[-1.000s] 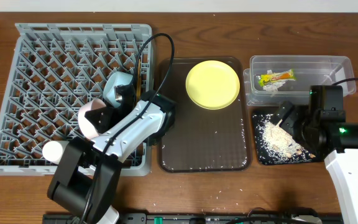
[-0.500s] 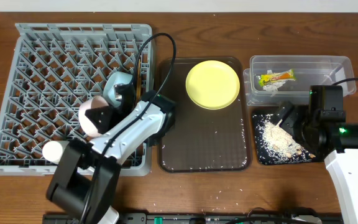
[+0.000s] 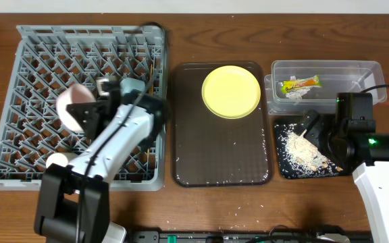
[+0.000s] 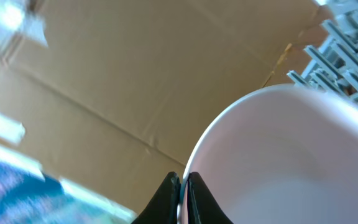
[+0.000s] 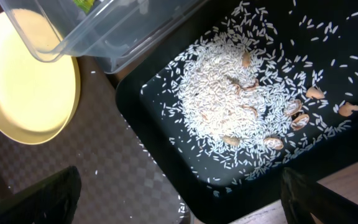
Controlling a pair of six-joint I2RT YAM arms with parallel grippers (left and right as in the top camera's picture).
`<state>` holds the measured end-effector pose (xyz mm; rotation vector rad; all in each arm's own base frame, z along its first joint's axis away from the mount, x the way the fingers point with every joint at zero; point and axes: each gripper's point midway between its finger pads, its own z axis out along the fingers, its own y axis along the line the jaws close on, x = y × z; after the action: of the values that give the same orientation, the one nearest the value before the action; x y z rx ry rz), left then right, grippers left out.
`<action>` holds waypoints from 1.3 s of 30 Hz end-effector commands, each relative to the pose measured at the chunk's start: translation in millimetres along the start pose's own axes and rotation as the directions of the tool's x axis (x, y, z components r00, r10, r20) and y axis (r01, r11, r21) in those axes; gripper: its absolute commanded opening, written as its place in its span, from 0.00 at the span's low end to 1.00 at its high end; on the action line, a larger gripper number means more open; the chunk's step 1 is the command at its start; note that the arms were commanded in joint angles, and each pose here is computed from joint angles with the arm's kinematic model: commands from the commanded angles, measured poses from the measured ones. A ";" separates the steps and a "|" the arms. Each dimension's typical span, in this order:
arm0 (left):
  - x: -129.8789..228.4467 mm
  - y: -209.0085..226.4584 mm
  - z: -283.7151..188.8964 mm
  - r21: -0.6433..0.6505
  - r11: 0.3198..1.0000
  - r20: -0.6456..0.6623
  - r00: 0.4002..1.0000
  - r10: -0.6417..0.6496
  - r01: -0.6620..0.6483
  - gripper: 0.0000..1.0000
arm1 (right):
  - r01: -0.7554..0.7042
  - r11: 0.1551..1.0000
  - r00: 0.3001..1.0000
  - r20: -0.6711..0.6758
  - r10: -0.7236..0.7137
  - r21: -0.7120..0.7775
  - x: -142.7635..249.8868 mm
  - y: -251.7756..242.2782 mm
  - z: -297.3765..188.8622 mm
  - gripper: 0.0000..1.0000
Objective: Sort waste into correct bins and load items into the dishwasher
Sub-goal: 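Tilt the held pink bowl and lower it between the rack tines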
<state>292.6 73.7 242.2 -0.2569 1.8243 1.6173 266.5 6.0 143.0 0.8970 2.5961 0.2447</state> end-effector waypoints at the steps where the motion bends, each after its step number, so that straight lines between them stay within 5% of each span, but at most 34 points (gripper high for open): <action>1: 0.6 -4.2 16.2 -0.019 1.000 -0.076 0.997 0.001 -0.002 0.08 | -0.013 1.000 1.000 0.008 0.013 0.009 -2.1 -2.1 -0.4 0.99; 11: 1.9 -49.3 15.2 0.154 0.988 -0.190 0.982 0.001 0.029 0.08 | -0.013 1.000 1.000 0.008 0.013 0.009 -2.2 -2.2 -0.4 0.99; 20: -29.6 -78.8 31.8 0.291 0.947 -0.113 0.978 0.178 -0.138 0.08 | -0.013 1.000 1.000 0.008 0.013 0.009 -2.1 -2.1 -0.4 0.99; 27: -30.8 -73.8 49.9 0.291 0.901 -0.076 0.931 0.358 -0.322 0.08 | -0.013 1.000 1.000 0.008 0.013 0.009 -2.1 -2.1 -0.4 0.99; 30: -26.6 -82.8 53.8 0.358 0.830 -0.029 0.883 0.468 -0.428 0.07 | -0.013 1.000 1.000 0.008 0.013 0.009 -2.1 -2.1 -0.4 0.99; 39: -45.8 -84.6 63.0 0.344 0.797 0.047 0.857 0.513 -0.496 0.08 | -0.013 1.000 1.000 0.008 0.013 0.009 -2.1 -2.1 -0.4 0.99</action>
<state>391.3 103.2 194.1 0.2705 2.3035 1.5786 266.6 6.0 143.1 0.8969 2.5957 0.2449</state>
